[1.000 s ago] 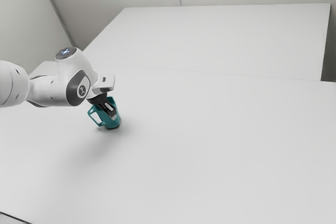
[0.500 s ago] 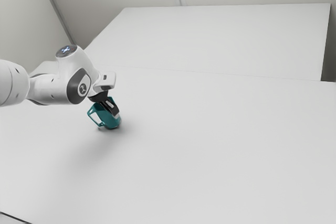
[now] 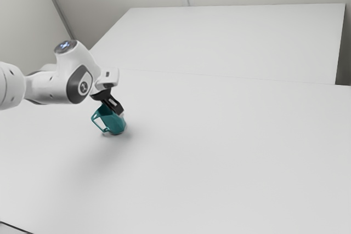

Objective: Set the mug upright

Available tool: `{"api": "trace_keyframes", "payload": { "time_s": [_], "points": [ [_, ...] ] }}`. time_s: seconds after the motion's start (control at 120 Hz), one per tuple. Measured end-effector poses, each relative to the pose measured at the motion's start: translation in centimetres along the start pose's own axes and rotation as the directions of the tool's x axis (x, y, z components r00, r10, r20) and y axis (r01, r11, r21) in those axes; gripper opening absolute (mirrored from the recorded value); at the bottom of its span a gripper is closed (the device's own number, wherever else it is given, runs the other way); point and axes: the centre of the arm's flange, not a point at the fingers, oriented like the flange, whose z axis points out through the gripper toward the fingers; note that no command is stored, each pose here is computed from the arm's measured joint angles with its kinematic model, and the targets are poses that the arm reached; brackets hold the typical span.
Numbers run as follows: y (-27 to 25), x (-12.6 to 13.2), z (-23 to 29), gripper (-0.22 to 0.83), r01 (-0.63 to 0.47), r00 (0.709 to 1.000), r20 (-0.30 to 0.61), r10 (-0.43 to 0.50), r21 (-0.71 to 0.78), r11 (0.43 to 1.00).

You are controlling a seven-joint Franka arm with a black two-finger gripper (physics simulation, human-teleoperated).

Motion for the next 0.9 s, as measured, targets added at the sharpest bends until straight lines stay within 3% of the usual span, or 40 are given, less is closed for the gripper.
{"api": "trace_keyframes", "payload": {
  "time_s": [0.375,0.525,0.75,0.9],
  "points": [
    [0.0,1.4,-6.4,0.29,-0.009,0.999,-0.042,0.011,0.049,0.999],
    [-1.9,5.5,-12.0,0.32,-0.007,0.999,-0.048,0.01,0.061,0.998],
    [1.4,13.7,-16.0,0.4,-0.032,0.996,0.087,0.033,-0.014,0.999],
    [2.2,15.0,-16.3,0.5,0.031,0.981,0.194,-0.02,-0.051,0.998]
  ]
}}
